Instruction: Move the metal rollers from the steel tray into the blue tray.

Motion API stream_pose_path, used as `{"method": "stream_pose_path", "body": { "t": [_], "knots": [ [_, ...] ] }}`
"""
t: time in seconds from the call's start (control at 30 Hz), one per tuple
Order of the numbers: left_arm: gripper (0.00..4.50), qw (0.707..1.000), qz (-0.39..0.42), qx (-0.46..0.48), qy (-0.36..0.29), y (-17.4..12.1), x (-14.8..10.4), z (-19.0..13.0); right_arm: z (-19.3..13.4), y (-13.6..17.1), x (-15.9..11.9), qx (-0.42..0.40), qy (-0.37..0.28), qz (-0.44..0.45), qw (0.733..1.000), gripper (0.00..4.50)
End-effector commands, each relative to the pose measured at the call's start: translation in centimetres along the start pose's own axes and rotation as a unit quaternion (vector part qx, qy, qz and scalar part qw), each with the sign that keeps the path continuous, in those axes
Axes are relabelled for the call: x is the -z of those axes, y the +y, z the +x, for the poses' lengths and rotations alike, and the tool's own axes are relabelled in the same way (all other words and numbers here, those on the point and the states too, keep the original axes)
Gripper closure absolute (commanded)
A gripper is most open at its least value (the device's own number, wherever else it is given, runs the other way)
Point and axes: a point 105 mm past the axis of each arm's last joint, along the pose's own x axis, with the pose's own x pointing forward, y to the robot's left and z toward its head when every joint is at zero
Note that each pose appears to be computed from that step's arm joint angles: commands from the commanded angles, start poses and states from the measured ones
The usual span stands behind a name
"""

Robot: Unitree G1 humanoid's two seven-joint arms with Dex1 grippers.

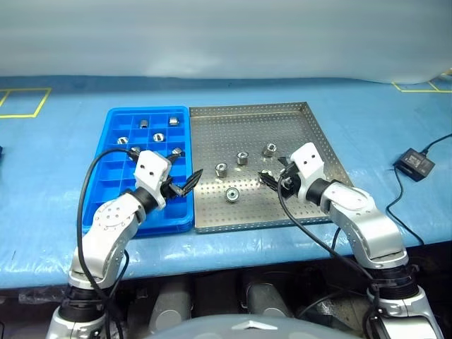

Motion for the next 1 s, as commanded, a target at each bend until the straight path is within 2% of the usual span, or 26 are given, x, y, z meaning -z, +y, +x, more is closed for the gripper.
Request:
{"method": "stream_pose_path", "body": {
  "t": [0.03,1.0],
  "knots": [
    [0.58,1.000,0.011,-0.001,-0.016,0.11,-0.91,0.06,-0.29,-0.06,-1.26,0.011,-0.025,-0.008,1.000,0.87],
    [0.58,1.000,0.008,0.018,-0.012,-0.40,-0.82,0.59,-0.76,0.15,-1.00,0.005,-0.016,-0.018,1.000,0.87]
  ]
}}
